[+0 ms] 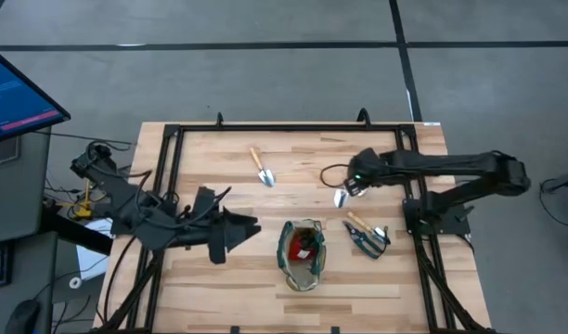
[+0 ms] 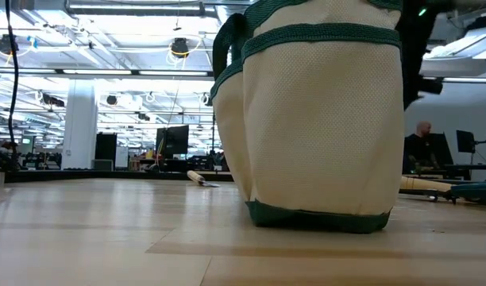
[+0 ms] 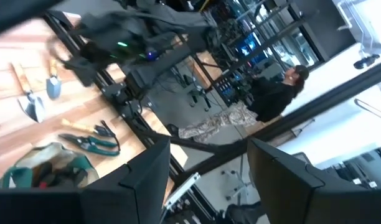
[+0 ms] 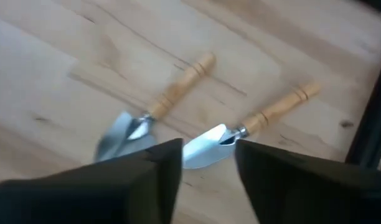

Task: Pick & Place Garden tools in Gardening bag
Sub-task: Put the brown trowel into the green gardening bag

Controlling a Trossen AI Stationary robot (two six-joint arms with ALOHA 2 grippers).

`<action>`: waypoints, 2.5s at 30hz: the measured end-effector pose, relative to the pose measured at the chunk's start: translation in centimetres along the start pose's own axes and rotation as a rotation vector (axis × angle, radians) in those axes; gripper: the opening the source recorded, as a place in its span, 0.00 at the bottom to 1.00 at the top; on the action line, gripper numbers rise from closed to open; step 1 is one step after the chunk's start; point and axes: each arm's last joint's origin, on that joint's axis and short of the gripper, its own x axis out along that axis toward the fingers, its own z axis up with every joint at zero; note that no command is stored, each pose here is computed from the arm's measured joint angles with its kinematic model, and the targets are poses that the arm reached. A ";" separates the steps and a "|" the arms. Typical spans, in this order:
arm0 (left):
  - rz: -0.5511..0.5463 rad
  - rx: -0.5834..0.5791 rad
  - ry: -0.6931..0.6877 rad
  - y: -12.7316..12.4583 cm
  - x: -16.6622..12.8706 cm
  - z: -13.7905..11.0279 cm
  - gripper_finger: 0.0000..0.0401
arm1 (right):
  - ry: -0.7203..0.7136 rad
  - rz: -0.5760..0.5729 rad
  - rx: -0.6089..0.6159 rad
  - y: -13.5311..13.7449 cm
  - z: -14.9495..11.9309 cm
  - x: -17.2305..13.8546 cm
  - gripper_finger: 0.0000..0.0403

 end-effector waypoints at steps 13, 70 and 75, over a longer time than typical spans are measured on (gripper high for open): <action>-0.017 -0.002 0.027 -0.4 -0.7 -0.6 0.53 | 0.166 -0.018 0.121 1.5 3.2 8.3 0.57; 0.123 0.125 -0.173 0.0 -0.8 0.1 0.53 | -0.897 1.159 -0.346 -0.6 -5.8 -6.7 0.13; 0.136 0.125 -0.191 0.0 -0.8 0.1 0.53 | -0.878 1.165 -0.376 0.7 -8.1 -7.5 0.13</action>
